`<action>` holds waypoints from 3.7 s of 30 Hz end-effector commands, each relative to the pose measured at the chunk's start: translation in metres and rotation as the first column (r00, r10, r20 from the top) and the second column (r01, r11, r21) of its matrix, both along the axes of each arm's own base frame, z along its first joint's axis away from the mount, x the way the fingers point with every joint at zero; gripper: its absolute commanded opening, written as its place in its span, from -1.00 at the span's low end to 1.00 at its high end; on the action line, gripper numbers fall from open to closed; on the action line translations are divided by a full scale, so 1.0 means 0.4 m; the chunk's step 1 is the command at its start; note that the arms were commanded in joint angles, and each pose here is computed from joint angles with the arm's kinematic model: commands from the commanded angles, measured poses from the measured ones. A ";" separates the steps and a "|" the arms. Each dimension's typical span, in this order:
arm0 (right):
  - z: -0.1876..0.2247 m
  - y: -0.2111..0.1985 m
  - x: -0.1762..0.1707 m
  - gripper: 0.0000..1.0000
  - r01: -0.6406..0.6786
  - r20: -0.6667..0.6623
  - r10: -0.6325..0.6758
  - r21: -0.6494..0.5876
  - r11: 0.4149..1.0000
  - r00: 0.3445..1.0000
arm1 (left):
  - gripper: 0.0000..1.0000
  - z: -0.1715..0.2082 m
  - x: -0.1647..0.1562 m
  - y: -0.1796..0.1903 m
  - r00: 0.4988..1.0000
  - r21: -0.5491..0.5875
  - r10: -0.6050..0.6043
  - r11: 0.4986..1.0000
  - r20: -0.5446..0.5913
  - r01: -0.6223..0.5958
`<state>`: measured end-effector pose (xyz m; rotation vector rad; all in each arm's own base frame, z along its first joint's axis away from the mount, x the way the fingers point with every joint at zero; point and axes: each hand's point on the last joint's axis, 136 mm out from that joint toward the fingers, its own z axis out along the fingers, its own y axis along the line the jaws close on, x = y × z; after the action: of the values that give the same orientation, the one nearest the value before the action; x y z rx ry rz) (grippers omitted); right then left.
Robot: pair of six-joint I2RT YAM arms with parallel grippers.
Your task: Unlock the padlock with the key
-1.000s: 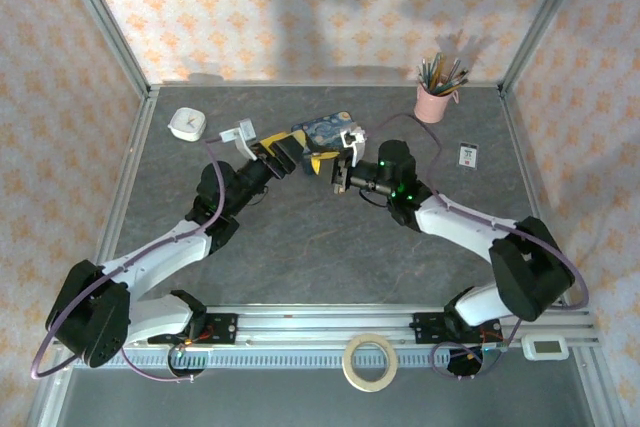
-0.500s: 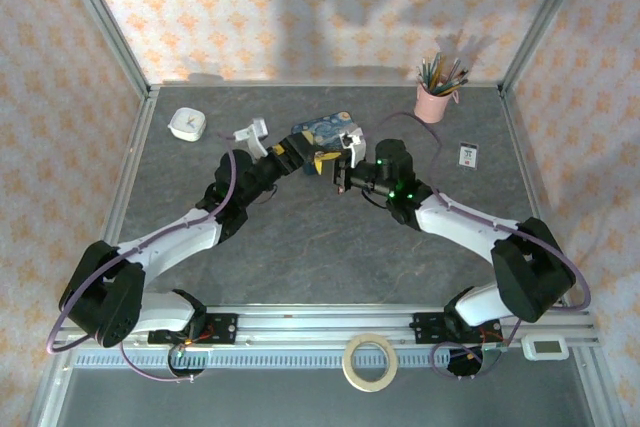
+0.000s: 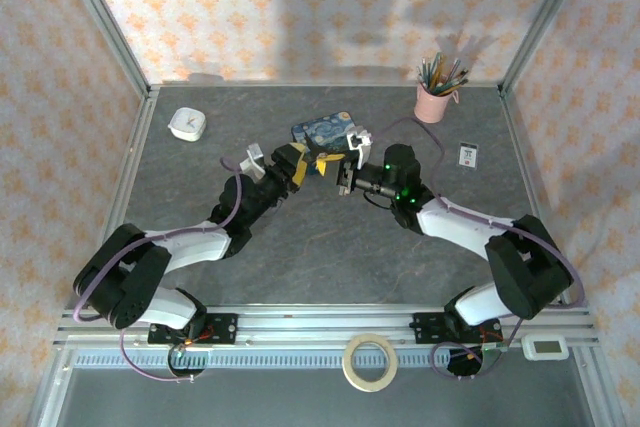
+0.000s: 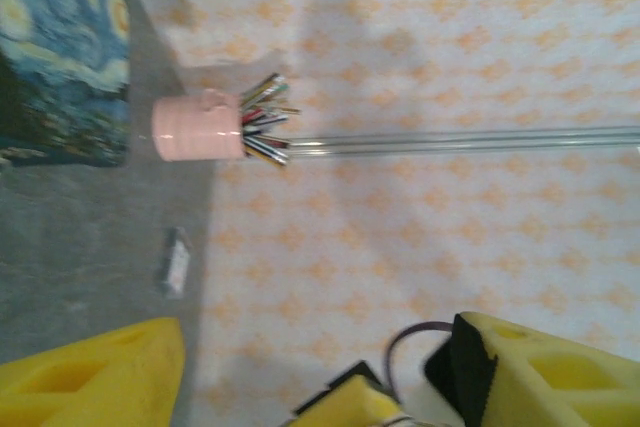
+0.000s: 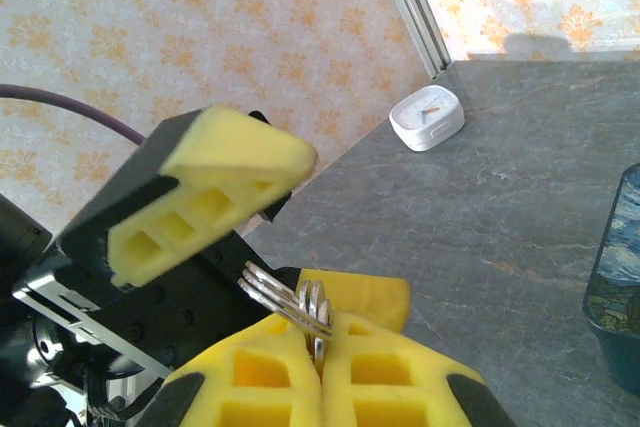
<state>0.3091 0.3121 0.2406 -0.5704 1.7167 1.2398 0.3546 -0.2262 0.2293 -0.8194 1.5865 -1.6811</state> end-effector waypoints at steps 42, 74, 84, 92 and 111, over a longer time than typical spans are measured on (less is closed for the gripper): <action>0.000 0.026 -0.043 -0.98 -0.100 0.042 0.101 -0.024 0.995 0.994 | -1.00 0.090 0.017 -0.061 0.995 -0.163 -0.061 0.984 0.080 0.074; 0.211 -0.049 -0.052 0.08 -0.135 0.021 0.134 0.294 0.946 0.991 | -1.00 0.266 -0.057 -0.037 0.766 0.753 -0.338 0.599 0.548 -0.274; 0.202 -0.044 -0.019 0.03 -0.093 -0.008 0.101 0.313 0.945 0.995 | -1.00 0.183 0.053 0.095 0.946 0.942 -0.107 0.177 0.307 -0.286; 0.160 -0.036 0.009 0.01 -0.058 -0.059 0.078 0.288 0.956 0.995 | -1.00 0.118 0.092 0.170 0.973 0.976 0.079 0.014 0.215 -0.217; 0.155 -0.012 -0.001 -0.16 -0.135 -0.057 0.164 0.341 0.930 0.985 | -1.00 0.234 0.030 -0.056 0.930 0.822 -0.232 0.559 0.285 -0.113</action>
<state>0.3130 0.3049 0.2741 -0.3890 1.6222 1.6257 0.3792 -0.2333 0.2947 0.0220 1.9471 -0.6406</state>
